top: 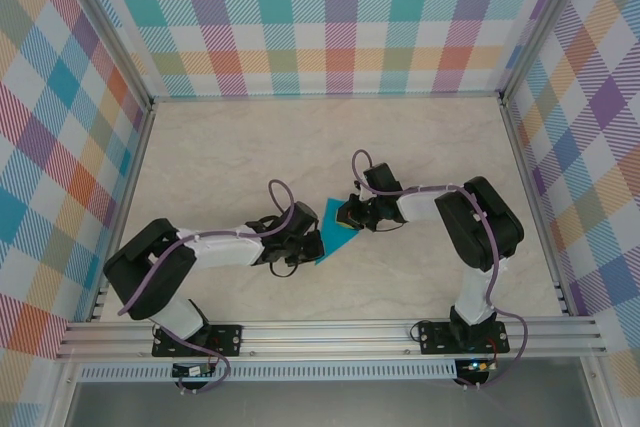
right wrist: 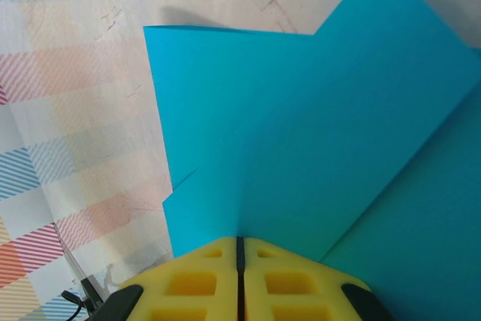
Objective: Fold a paper plane with a square sheet of paper (pick it up from the middle)
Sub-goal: Fourth fold the wing at the center of the table.
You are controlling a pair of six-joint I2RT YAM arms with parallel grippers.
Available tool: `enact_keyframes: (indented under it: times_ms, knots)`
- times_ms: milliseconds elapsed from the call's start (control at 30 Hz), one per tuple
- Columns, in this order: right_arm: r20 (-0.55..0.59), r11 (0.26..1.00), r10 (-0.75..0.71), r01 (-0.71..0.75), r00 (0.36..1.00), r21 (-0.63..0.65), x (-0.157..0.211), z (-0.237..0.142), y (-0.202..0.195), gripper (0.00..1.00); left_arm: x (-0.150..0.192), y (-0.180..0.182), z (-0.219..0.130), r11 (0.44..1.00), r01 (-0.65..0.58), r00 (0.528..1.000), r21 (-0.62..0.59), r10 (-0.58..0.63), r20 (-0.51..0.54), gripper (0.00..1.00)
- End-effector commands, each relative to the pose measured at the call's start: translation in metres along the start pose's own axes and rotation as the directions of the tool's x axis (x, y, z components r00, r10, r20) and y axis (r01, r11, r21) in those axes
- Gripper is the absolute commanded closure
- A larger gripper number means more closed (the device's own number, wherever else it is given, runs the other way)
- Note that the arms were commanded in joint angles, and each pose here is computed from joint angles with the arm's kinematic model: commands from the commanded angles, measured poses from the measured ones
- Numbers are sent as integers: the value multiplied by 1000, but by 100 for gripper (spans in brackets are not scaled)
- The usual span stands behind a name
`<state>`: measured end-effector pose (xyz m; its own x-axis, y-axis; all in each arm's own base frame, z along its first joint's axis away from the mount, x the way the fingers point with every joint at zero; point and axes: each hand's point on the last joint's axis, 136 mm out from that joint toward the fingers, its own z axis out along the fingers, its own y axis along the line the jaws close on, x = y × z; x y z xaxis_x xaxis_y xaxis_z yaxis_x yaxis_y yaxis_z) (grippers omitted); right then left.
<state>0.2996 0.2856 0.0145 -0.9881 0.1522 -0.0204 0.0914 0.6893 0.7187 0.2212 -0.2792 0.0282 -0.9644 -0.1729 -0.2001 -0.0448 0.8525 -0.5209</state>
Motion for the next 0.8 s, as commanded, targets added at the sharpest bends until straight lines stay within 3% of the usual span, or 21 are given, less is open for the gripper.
enact_keyframes:
  times_ms: [0, 133, 433, 767]
  knots:
    - [-19, 989, 41, -38, 999, 144, 14, 5, -41, 92, -8, -19, -21, 998, 19, 1000, 57, -18, -9, 91]
    - [-20, 988, 45, -42, 999, 147, 15, 6, -42, 92, -15, -41, -23, 982, 67, 998, 174, -66, -13, 89]
    - [-24, 988, 47, -42, 999, 150, 16, 6, -43, 92, -14, -29, 6, 946, 197, 980, 258, -191, -50, 89]
    - [-31, 985, 50, -44, 998, 169, 19, 7, -50, 91, 4, 5, 15, 954, 239, 970, 179, -228, -81, 88]
